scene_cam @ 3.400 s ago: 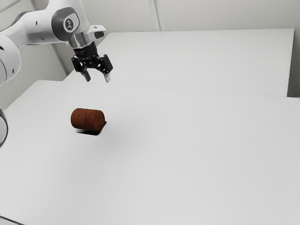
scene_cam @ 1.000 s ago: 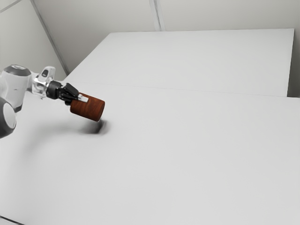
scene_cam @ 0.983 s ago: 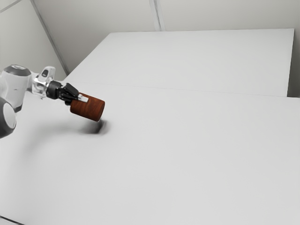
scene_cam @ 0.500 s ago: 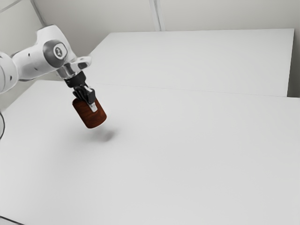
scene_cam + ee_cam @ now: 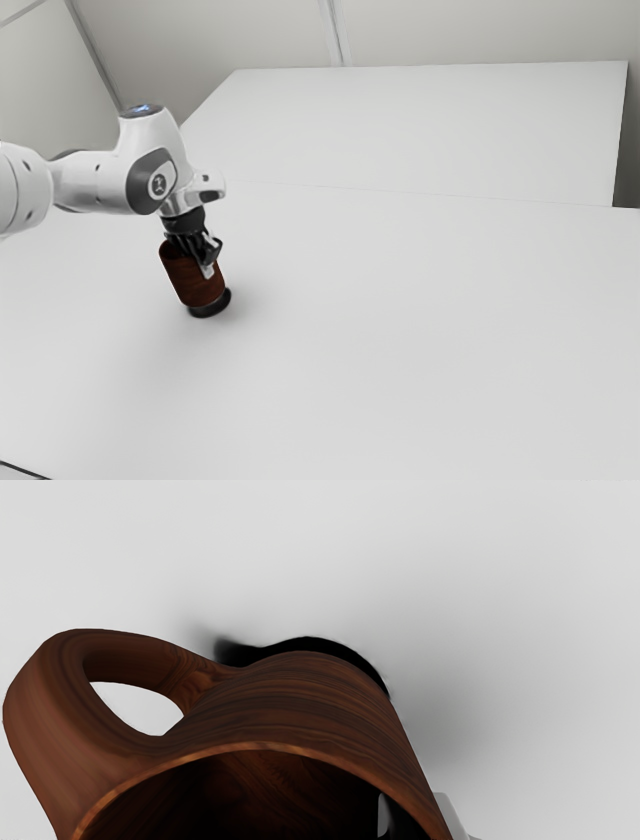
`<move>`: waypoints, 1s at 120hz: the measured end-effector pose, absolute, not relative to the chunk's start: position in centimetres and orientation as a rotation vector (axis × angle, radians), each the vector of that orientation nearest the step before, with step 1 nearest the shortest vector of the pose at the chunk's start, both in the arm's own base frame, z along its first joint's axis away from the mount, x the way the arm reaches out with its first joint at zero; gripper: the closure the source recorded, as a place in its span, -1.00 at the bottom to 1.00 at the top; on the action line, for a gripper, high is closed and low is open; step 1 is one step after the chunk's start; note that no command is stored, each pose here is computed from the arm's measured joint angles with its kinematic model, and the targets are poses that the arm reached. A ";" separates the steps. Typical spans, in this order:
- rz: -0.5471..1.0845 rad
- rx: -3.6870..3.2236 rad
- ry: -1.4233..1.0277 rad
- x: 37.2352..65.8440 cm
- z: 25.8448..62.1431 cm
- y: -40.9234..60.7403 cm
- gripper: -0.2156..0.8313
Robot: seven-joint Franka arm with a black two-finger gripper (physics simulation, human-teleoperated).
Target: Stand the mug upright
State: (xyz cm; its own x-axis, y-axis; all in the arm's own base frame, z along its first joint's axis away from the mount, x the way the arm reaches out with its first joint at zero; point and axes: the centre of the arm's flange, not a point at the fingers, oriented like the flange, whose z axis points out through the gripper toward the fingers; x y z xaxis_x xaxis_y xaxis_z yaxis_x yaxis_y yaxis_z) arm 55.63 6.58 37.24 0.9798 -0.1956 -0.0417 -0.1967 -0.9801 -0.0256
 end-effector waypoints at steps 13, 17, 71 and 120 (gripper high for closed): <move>0.054 -3.090 0.247 55.3 36.0 6.0 0.88; 0.051 -3.091 0.226 55.2 35.8 6.0 0.85; -0.104 -3.101 0.041 56.6 40.2 4.5 -0.37; -0.240 -3.123 -0.049 63.5 55.8 4.4 -0.56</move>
